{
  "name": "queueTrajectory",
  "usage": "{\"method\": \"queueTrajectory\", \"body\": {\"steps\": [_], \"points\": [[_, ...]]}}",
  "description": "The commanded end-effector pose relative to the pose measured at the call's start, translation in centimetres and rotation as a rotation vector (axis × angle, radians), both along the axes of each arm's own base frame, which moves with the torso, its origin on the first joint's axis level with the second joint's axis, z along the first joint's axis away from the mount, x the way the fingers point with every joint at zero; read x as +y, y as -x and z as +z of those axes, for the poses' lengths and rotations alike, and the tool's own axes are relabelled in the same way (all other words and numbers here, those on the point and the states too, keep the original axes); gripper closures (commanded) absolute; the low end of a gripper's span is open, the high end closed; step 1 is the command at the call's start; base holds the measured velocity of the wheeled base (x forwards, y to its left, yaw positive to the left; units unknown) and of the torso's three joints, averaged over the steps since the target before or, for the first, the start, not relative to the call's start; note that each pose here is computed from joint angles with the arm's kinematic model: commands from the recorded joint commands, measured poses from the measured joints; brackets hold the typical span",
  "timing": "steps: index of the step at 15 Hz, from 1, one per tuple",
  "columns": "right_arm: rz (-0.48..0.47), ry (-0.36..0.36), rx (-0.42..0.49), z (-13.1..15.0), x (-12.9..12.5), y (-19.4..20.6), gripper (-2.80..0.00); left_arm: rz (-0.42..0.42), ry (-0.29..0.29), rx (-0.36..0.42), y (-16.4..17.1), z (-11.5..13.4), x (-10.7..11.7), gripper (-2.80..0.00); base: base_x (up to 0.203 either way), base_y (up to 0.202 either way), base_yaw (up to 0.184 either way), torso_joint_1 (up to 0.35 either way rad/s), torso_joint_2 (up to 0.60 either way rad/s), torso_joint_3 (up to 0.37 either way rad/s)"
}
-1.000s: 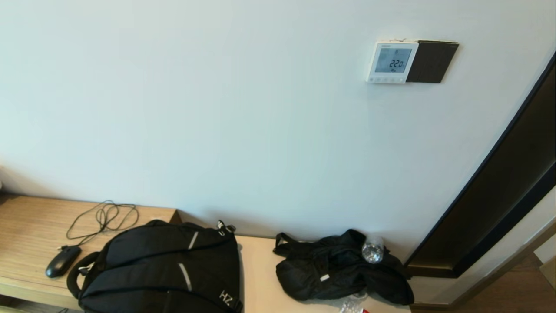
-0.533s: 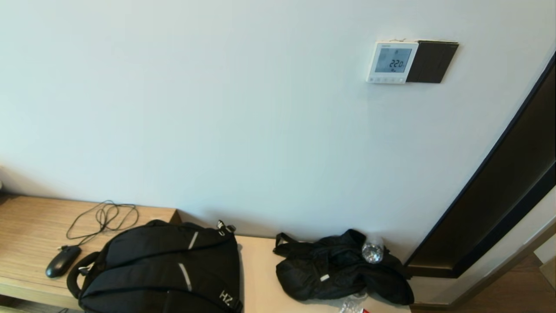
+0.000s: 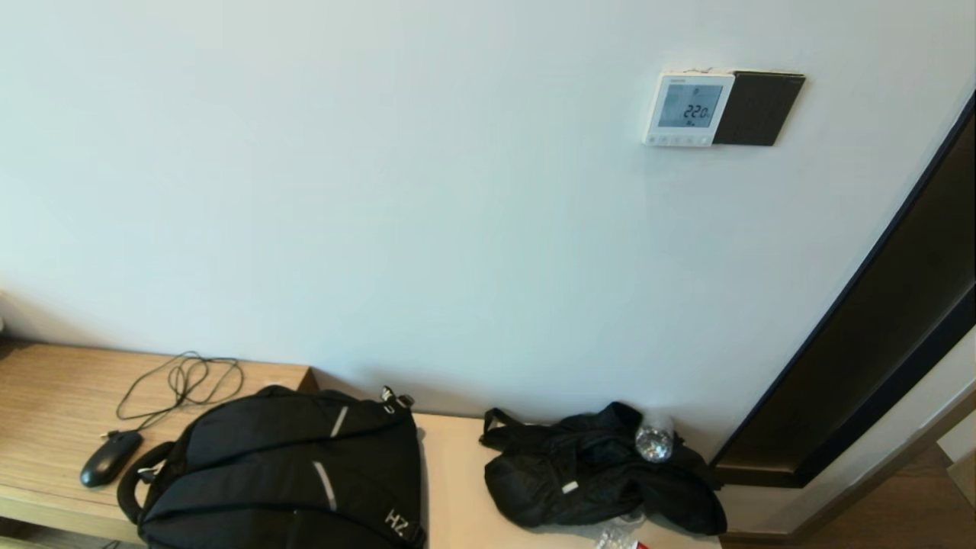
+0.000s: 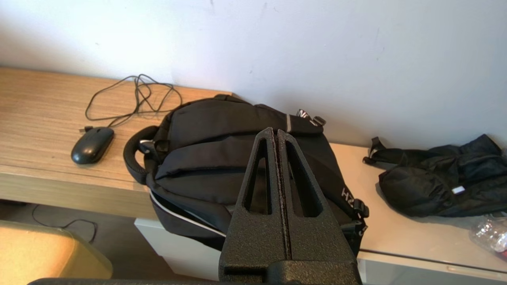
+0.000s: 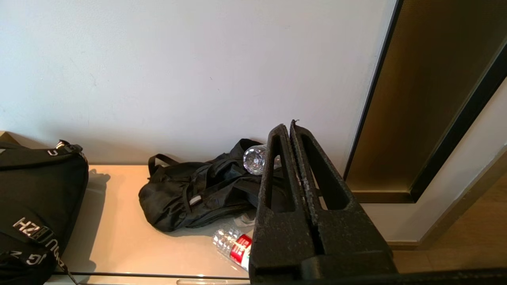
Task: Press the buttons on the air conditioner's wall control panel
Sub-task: Turn off the central air conditioner
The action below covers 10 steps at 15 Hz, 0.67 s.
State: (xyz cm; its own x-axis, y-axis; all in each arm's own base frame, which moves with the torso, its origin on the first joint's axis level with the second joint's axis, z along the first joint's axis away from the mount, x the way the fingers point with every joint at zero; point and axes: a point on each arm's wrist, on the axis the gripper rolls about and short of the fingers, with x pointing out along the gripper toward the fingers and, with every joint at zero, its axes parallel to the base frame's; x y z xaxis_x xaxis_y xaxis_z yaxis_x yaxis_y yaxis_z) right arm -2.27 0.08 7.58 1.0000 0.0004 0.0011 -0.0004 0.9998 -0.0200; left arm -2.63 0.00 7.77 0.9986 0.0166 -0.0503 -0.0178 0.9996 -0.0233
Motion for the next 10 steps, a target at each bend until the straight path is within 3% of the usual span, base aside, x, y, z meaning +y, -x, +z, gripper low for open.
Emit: {"method": "queueTrajectory", "body": {"steps": [1, 10], "points": [[0.001, 0.001, 0.003, 0.01, 0.0, -0.02, 0.0, 0.0, 0.001, 0.0, 0.0, 0.0, 0.0, 0.0, 0.0, 0.0, 0.0, 0.0, 0.0, 0.0], [0.001, 0.0, 0.004, -0.02, 0.0, -0.03, 0.0, 0.0, 0.001, 0.0, 0.0, 0.0, 0.0, 0.0, 0.0, 0.0, 0.0, 0.0, 0.0, 0.0]]}}
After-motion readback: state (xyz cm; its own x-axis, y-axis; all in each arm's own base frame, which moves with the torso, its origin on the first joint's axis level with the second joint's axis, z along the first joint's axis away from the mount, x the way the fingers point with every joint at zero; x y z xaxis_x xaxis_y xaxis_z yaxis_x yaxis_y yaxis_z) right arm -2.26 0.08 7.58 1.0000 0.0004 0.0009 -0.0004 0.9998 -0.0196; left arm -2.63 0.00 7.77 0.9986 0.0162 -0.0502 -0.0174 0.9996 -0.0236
